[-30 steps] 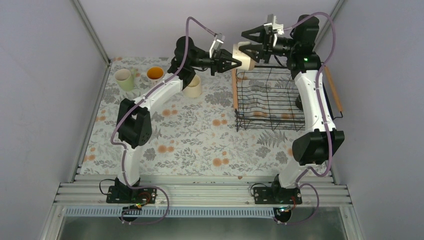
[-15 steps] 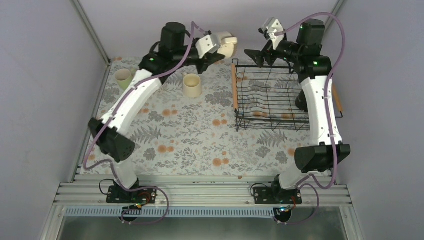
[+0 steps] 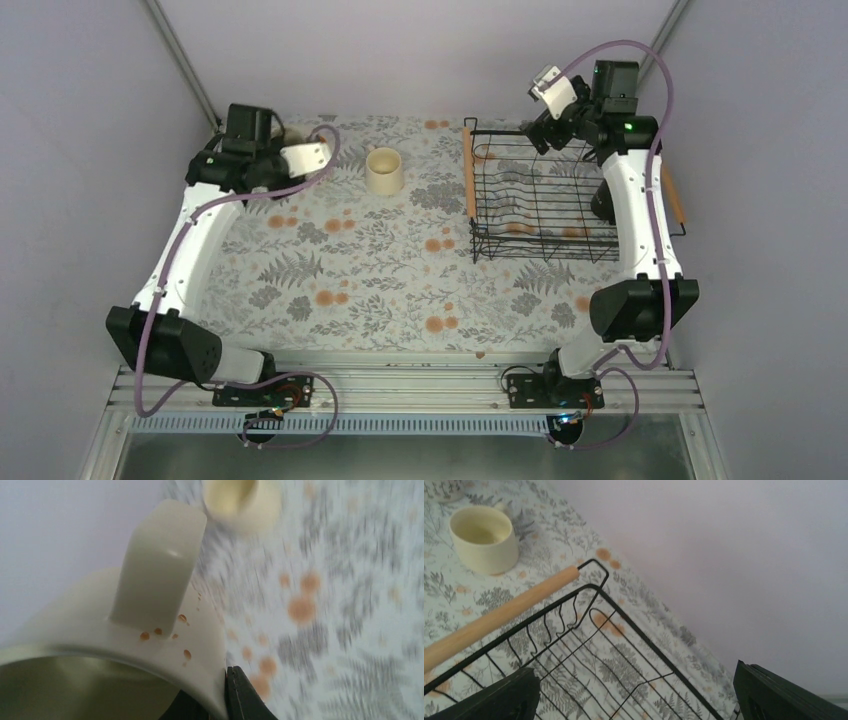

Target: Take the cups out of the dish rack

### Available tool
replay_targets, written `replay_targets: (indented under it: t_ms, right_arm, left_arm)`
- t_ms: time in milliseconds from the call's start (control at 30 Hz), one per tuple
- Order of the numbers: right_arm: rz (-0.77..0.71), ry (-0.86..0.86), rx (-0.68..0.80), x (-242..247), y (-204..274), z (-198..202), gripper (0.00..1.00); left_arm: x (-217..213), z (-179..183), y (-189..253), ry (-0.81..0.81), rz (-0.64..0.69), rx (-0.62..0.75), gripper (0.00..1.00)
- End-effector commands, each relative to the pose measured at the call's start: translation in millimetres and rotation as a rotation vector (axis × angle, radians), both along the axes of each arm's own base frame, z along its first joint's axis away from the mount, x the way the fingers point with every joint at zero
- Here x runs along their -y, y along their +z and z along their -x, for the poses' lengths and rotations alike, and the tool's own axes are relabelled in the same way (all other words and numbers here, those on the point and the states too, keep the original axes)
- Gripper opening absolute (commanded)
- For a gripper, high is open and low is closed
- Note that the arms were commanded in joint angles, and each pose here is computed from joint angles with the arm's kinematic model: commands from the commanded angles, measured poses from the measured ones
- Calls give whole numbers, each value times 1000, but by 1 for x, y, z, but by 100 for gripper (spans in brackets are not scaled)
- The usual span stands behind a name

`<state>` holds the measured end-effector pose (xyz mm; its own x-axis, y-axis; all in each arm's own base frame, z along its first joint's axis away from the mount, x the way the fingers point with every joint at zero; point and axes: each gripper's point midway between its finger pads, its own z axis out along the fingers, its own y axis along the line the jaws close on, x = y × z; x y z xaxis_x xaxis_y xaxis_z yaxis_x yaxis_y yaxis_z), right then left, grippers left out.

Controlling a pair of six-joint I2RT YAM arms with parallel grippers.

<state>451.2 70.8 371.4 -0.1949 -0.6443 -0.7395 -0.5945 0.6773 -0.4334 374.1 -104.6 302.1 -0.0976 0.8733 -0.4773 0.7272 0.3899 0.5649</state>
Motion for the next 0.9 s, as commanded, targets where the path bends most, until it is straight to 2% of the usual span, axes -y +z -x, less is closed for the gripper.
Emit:
replay_targets:
  t_ms: [0, 100, 267, 567, 867]
  right_arm:
    - [55, -7, -18, 8, -9, 8, 100]
    - [47, 3, -19, 6, -8, 13, 100]
    - [62, 9, -20, 6, -8, 19, 100]
    - [103, 2, -23, 13, -17, 33, 100]
    - [129, -13, -36, 25, -26, 41, 100]
  left_arm:
    - [-63, 20, -43, 15, -209, -55, 2]
    - [-91, 33, -81, 11, -257, -140, 2]
    - [-104, 57, -130, -43, -291, -306, 2]
    - [-121, 81, -178, -44, -339, -578, 2]
    - [-130, 89, -200, -33, -358, -653, 2]
